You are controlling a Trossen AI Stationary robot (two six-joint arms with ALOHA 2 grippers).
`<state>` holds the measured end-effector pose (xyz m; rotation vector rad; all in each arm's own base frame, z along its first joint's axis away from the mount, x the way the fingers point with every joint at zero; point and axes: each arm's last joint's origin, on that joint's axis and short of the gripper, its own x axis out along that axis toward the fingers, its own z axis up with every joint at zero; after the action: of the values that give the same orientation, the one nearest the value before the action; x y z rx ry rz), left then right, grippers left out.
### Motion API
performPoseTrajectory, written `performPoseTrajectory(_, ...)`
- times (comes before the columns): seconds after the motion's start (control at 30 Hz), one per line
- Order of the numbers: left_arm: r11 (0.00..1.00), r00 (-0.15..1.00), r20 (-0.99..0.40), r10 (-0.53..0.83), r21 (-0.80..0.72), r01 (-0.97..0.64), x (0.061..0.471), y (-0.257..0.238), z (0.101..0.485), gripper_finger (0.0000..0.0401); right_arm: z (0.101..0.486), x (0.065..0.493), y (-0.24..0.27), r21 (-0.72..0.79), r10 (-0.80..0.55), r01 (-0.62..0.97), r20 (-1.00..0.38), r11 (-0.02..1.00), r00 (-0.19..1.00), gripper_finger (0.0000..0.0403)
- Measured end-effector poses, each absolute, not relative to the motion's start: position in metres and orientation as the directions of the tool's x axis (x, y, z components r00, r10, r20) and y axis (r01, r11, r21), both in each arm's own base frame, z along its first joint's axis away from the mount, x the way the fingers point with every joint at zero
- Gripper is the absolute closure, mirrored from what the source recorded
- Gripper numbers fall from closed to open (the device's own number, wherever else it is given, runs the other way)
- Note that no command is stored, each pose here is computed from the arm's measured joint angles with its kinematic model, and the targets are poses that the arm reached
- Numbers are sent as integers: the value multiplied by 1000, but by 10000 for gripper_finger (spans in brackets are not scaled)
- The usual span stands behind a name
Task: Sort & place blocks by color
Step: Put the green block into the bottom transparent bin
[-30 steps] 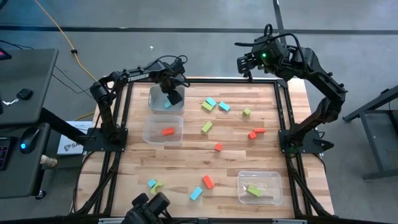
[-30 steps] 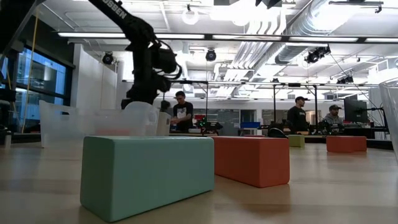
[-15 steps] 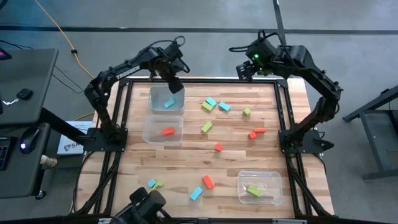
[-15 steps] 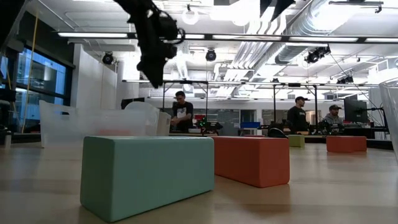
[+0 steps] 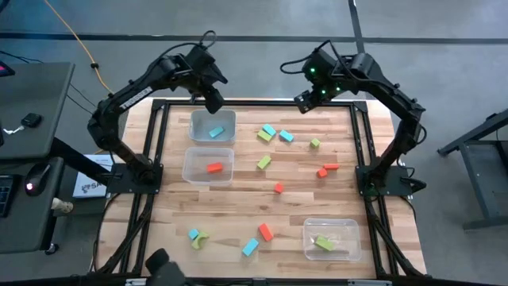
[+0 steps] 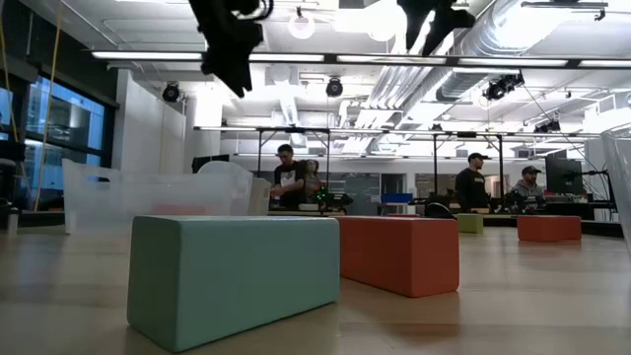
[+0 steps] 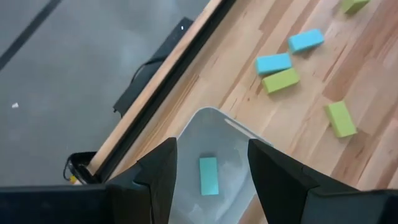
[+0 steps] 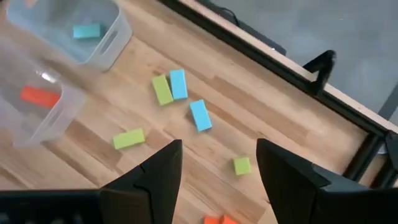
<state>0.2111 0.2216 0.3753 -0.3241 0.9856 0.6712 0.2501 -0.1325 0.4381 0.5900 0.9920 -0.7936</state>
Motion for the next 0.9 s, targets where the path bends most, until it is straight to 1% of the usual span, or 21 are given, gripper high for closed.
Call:
performPoseTrajectory(0.1, 754, 393, -832, 392, 45, -656, 203, 213, 386, 227, 434, 255, -134, 78, -293, 794, -904, 603, 311, 205)
performPoseTrajectory(0.3, 742, 428, -795, 429, 40, -669, 188, 197, 405, 227, 423, 267, -138, 111, -213, 759, -925, 642, 315, 205)
performPoseTrajectory(0.43, 739, 445, -776, 447, 40, -672, 182, 190, 412, 227, 414, 278, -139, 100, -193, 749, -936, 655, 294, 205)
performPoseTrajectory(0.63, 739, 449, -772, 451, 40, -673, 180, 189, 414, 227, 402, 291, -140, 128, -130, 738, -951, 663, 282, 205)
performPoseTrajectory(0.9, 739, 449, -772, 451, 40, -673, 180, 189, 414, 227, 373, 318, -144, 113, -59, 698, -974, 708, 217, 205)
